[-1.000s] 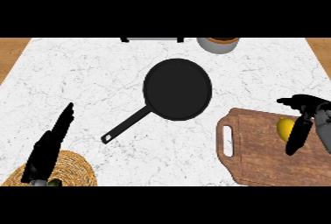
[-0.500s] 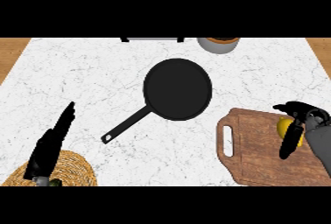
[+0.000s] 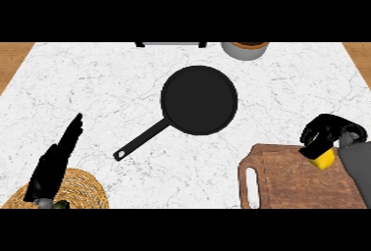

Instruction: Pick the lemon from the cutting board and place it in the pan

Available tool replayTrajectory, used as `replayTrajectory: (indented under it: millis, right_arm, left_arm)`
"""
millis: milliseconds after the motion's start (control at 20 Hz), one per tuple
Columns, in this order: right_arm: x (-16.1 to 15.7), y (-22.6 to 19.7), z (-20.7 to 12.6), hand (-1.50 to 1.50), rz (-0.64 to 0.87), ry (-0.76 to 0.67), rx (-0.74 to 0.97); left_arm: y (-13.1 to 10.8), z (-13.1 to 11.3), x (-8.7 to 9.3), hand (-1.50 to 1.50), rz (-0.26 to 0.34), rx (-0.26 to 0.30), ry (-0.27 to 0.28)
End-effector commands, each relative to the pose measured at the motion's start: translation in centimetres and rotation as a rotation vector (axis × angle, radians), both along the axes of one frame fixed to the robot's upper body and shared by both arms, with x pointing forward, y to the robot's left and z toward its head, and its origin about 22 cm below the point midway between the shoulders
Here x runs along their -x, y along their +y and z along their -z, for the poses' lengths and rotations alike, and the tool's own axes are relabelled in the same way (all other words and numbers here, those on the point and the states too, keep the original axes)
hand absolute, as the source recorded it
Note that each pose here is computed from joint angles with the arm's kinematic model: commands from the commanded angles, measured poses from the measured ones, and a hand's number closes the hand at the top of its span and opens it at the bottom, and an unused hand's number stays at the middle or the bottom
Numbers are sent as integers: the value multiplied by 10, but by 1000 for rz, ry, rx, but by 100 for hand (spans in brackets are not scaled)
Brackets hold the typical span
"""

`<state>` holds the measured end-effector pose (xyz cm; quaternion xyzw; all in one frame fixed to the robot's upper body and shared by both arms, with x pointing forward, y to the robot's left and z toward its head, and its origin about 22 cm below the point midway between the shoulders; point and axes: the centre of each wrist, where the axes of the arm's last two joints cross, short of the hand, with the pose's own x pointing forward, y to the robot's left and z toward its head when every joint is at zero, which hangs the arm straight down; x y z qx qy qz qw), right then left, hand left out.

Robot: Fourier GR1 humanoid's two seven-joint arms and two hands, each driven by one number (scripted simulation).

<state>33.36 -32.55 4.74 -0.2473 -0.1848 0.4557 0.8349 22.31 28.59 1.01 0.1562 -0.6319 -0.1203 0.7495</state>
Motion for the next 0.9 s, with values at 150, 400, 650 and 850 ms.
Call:
replayTrajectory:
  millis: [150,400,650,850]
  right_arm:
    - [29,44,22,150,195,-54,-31]
    - [63,92,37,150,468,-157,35]
    - [100,130,22,150,498,-365,223]
    - [107,139,-16,150,474,-658,352]
  left_arm:
    - [5,5,3,0,-37,5,17]
    - [9,11,10,0,-55,-6,31]
    - [14,9,12,0,-53,-9,25]
    - [22,5,8,0,-37,6,23]
